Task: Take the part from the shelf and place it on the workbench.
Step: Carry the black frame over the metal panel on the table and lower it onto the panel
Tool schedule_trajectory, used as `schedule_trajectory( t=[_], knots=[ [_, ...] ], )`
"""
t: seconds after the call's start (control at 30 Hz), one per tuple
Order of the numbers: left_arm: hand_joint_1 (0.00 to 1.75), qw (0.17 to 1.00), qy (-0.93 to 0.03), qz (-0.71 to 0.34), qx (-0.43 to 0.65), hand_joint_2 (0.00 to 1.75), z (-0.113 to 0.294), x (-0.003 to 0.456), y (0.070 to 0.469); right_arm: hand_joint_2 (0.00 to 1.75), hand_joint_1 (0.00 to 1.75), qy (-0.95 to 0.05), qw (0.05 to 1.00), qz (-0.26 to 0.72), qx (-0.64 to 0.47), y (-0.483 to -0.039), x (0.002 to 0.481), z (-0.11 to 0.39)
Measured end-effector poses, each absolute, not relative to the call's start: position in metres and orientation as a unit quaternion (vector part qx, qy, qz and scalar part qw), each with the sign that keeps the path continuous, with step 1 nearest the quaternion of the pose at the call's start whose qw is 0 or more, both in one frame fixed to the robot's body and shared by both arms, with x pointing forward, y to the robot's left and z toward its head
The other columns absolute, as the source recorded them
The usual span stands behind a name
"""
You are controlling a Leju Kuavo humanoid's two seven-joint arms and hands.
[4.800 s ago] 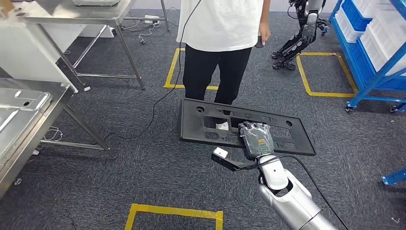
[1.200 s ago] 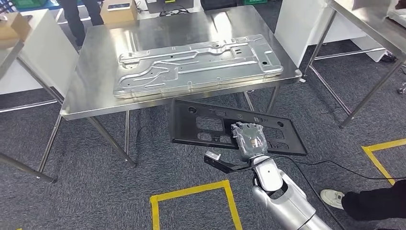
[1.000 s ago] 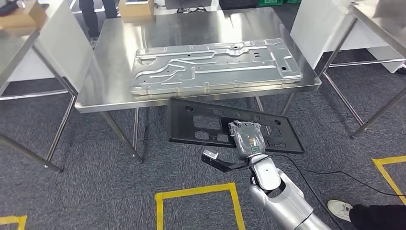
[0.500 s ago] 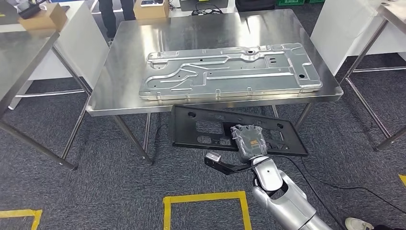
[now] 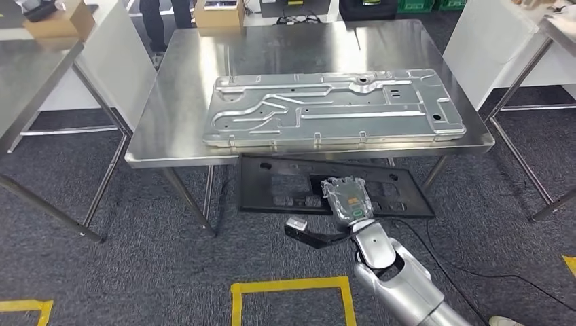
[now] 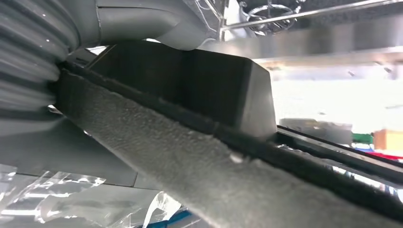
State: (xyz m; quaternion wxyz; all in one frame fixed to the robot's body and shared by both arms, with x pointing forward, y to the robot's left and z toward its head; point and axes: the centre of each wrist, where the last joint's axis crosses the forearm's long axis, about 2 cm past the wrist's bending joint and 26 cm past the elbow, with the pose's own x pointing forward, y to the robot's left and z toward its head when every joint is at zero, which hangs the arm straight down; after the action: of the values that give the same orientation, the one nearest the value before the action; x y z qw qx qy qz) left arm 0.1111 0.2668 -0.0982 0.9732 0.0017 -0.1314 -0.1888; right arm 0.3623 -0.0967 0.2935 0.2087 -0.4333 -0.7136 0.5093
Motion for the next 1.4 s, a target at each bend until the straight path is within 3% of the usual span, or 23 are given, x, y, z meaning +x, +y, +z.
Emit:
schedule_trajectory(
  t=[0.67,1.4],
  knots=[
    [0.00,0.975,-0.129,-0.182,-0.007,1.75,-0.103,0.087,0.267,1.75,1.75,-0.642,0.132,0.588,-0.474,-0.094,0.368,0.309],
    [0.00,0.974,-0.127,-0.190,-0.004,1.75,-0.104,0.084,0.264,1.75,1.75,-0.619,0.087,0.582,-0.521,-0.103,0.374,0.330]
  ],
)
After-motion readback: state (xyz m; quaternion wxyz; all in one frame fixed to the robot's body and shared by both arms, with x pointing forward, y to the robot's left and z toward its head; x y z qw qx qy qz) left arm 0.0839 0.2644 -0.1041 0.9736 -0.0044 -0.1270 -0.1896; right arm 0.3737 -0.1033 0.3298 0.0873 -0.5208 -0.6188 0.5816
